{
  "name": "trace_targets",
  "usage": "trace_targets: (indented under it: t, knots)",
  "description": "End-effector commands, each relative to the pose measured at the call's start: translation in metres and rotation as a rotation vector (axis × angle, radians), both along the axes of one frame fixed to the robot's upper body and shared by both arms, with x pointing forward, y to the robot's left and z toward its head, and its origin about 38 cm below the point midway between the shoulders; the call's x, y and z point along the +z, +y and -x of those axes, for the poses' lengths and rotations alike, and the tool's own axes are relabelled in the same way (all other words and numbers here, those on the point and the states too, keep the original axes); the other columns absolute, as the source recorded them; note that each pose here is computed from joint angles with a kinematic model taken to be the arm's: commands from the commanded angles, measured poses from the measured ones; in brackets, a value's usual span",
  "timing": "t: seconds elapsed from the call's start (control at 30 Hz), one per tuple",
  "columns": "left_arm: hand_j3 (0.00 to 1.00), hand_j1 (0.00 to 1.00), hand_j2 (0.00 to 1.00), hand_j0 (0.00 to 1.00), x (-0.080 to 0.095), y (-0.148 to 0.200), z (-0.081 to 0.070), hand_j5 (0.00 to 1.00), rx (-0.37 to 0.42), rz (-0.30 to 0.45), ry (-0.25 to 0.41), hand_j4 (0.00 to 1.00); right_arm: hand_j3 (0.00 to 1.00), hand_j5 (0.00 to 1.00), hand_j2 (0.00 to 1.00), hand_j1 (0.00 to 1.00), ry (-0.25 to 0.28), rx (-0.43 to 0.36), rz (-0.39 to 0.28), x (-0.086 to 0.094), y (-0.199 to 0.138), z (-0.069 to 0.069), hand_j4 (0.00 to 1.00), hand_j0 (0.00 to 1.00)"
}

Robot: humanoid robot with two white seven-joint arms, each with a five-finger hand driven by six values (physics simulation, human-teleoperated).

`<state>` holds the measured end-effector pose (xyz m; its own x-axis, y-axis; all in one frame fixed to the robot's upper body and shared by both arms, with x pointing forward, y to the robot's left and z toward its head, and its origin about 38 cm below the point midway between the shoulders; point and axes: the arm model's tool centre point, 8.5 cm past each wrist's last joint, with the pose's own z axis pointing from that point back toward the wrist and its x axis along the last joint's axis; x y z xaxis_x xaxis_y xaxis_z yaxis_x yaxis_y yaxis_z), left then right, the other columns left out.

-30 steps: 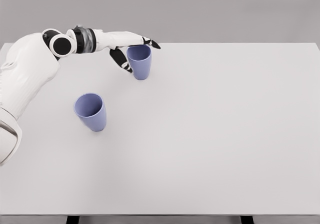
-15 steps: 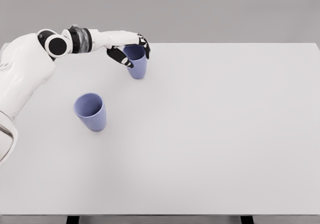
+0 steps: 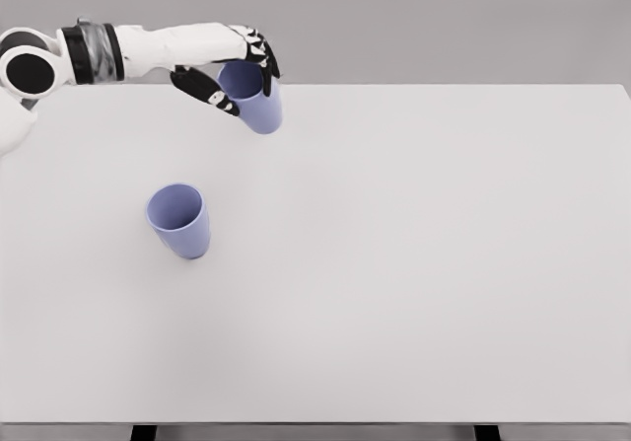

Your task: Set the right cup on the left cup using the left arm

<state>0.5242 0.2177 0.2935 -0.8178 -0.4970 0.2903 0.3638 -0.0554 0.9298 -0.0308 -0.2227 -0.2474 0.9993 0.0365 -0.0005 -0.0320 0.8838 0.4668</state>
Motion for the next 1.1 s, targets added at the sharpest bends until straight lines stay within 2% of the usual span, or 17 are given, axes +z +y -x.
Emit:
trace_targets:
  t: [0.0, 0.1, 0.17, 0.2, 0.37, 0.53, 0.6, 0.73, 0.8, 0.87, 1.07]
  knots:
    - [0.42, 0.42, 0.42, 0.42, 0.024, 0.014, 0.020, 0.42, -0.035, 0.032, -0.030, 0.42, 1.00, 1.00, 1.00, 1.00, -0.001, 0.001, -0.001, 0.000, 0.000, 0.000, 1.00, 1.00]
    - [0.42, 0.42, 0.42, 0.42, 0.043, 0.031, 0.040, 0.42, -0.056, 0.041, -0.054, 0.42, 1.00, 1.00, 1.00, 1.00, -0.001, 0.001, -0.001, 0.000, 0.000, 0.000, 1.00, 1.00]
    - [0.42, 0.42, 0.42, 0.42, 0.046, 0.038, 0.049, 0.42, -0.062, 0.039, -0.056, 0.42, 1.00, 1.00, 1.00, 1.00, 0.001, 0.001, -0.001, 0.000, 0.000, 0.000, 1.00, 1.00]
    - [0.42, 0.42, 0.42, 0.42, 0.041, 0.044, 0.054, 0.42, -0.059, 0.036, -0.044, 0.42, 1.00, 1.00, 1.00, 1.00, 0.001, 0.001, -0.001, 0.000, 0.000, 0.000, 1.00, 1.00]
    - [0.42, 0.42, 0.42, 0.42, 0.064, 0.072, 0.089, 0.42, -0.071, 0.022, -0.057, 0.42, 1.00, 1.00, 1.00, 1.00, -0.001, 0.001, -0.001, 0.000, 0.000, 0.000, 1.00, 1.00]
    - [0.42, 0.42, 0.42, 0.42, 0.076, 0.086, 0.110, 0.42, -0.068, 0.007, -0.065, 0.42, 1.00, 1.00, 1.00, 1.00, -0.001, 0.001, -0.001, 0.000, 0.000, 0.000, 1.00, 1.00]
    - [0.42, 0.42, 0.42, 0.42, 0.070, 0.087, 0.114, 0.42, -0.073, -0.006, -0.044, 0.42, 1.00, 1.00, 1.00, 1.00, -0.001, 0.001, -0.001, 0.000, 0.000, 0.000, 1.00, 1.00]
    - [0.42, 0.42, 0.42, 0.42, 0.075, 0.092, 0.128, 0.42, -0.083, -0.017, -0.042, 0.42, 1.00, 1.00, 1.00, 1.00, 0.001, 0.001, -0.001, 0.000, 0.000, 0.000, 1.00, 1.00]
    - [0.42, 0.42, 0.42, 0.42, 0.067, 0.095, 0.132, 0.42, -0.079, -0.032, -0.017, 0.42, 1.00, 1.00, 1.00, 1.00, -0.001, 0.001, -0.001, 0.000, 0.000, 0.000, 1.00, 1.00]
    - [0.42, 0.42, 0.42, 0.42, 0.055, 0.095, 0.133, 0.42, -0.082, -0.049, 0.018, 0.42, 1.00, 1.00, 1.00, 1.00, 0.001, 0.001, -0.001, 0.000, 0.000, 0.000, 1.00, 1.00]
    - [0.43, 0.43, 0.43, 0.43, 0.043, 0.104, 0.127, 0.43, -0.060, -0.090, 0.053, 0.43, 1.00, 1.00, 1.00, 1.00, -0.001, 0.001, -0.001, 0.000, 0.000, 0.000, 1.00, 1.00]
